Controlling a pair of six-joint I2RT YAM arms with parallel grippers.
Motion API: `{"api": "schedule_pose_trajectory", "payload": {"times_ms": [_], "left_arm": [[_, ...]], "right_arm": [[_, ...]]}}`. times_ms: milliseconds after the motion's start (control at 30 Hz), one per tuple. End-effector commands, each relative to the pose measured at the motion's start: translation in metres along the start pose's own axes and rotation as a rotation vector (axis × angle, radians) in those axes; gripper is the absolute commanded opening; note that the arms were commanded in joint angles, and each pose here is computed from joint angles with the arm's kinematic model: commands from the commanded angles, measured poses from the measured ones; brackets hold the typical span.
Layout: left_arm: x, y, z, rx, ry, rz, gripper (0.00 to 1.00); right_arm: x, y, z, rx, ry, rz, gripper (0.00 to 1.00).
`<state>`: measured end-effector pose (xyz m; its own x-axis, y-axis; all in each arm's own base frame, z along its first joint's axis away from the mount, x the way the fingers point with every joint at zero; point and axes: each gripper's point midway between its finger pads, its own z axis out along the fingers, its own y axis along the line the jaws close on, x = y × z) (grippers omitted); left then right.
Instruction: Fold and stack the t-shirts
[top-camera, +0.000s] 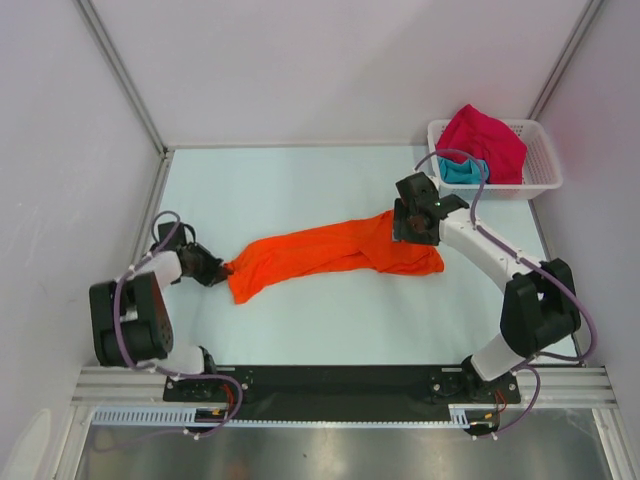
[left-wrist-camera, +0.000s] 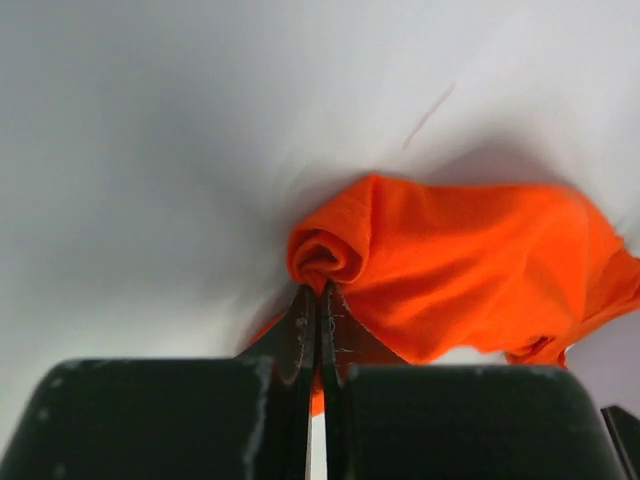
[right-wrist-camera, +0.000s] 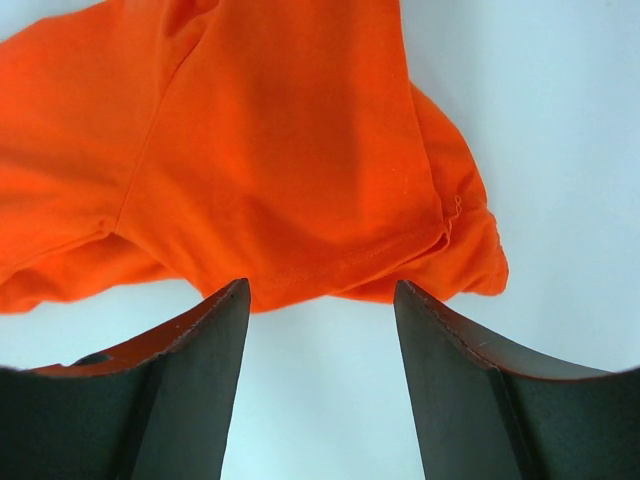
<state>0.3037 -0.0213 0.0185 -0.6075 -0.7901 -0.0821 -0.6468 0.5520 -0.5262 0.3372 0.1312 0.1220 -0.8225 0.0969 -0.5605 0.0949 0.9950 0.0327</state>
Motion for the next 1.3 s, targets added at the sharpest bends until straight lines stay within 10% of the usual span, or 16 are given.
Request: {"api": "schedule_pose_trajectory", "payload": {"times_ms": [0,600,833,1267], "left_arm": [[0.019,0.001,-0.045,0.014,-0.078,0.017,0.00],[0.078,0.006,-0.118,0.145,-0.152,0.070,0.00],[0.084,-0.003,-0.128,0.171,-0.100,0.158,0.63],[0.077,-0.013,-0.143,0.176,-0.124,0.200,0.66]], "right_arm": [[-0.021,0.010,0.014,-0.046,-0.021,0.021,0.66],[-0.029,0.022,0.095,0.040,0.100,0.005,0.68],[-0.025,0.019,0.123,0.089,0.151,-0.006,0.68],[-0.036,0.000,0.171,0.146,0.211,0.010,0.67]]}}
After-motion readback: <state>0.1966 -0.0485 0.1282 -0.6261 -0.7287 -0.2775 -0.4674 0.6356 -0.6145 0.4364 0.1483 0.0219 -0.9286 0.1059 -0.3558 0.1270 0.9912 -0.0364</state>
